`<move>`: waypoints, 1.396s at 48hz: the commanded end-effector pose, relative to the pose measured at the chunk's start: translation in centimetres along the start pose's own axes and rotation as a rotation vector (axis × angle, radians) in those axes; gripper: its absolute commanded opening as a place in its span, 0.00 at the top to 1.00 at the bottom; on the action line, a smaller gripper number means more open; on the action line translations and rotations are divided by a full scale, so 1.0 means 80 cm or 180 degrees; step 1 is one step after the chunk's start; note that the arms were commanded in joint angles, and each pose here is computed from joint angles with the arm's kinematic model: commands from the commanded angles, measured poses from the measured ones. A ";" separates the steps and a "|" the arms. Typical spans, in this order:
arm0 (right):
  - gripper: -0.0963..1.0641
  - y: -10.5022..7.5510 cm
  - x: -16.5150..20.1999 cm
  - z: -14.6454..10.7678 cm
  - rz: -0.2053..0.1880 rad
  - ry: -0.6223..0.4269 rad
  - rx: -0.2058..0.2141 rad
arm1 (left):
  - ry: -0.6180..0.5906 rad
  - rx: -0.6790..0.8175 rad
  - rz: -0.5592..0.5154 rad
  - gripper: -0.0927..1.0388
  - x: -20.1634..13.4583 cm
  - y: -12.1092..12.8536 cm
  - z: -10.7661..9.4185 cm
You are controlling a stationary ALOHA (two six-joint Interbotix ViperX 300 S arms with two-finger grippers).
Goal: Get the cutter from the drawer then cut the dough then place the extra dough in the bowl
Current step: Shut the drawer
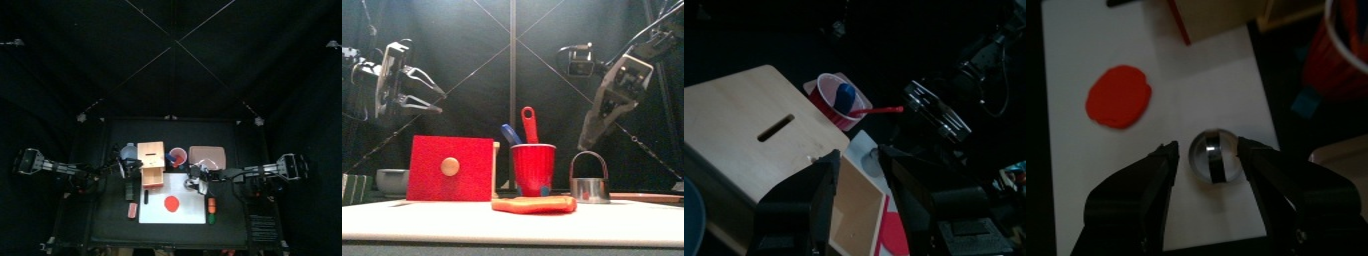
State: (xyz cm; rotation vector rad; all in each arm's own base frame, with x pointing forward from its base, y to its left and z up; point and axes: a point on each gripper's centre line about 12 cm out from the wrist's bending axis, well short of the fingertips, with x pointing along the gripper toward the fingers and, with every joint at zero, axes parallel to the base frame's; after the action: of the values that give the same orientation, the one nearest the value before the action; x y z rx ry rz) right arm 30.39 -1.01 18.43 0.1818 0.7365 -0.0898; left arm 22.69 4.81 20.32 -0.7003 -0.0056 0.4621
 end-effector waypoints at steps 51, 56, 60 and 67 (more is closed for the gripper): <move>0.45 0.118 0.157 0.147 0.0298 -0.0472 -0.1302 | 0.0158 -0.0851 0.1409 0.65 0.119 0.100 0.093; 0.47 0.119 0.175 0.153 0.0230 -0.0332 -0.1327 | 0.0336 -0.0886 0.1452 0.65 0.131 0.104 0.087; 0.48 0.121 0.190 0.161 0.0172 -0.0232 -0.1376 | 0.0462 -0.0887 0.1490 0.66 0.138 0.110 0.083; 0.48 0.121 0.208 0.168 0.0059 -0.0061 -0.1453 | 0.0570 -0.0899 0.1524 0.66 0.145 0.114 0.078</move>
State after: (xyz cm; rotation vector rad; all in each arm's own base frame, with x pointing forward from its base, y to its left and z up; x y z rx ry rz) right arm 51.75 5.64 15.96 -0.2372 0.7463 0.1114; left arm 27.91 19.05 17.05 -1.0269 0.2866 0.8763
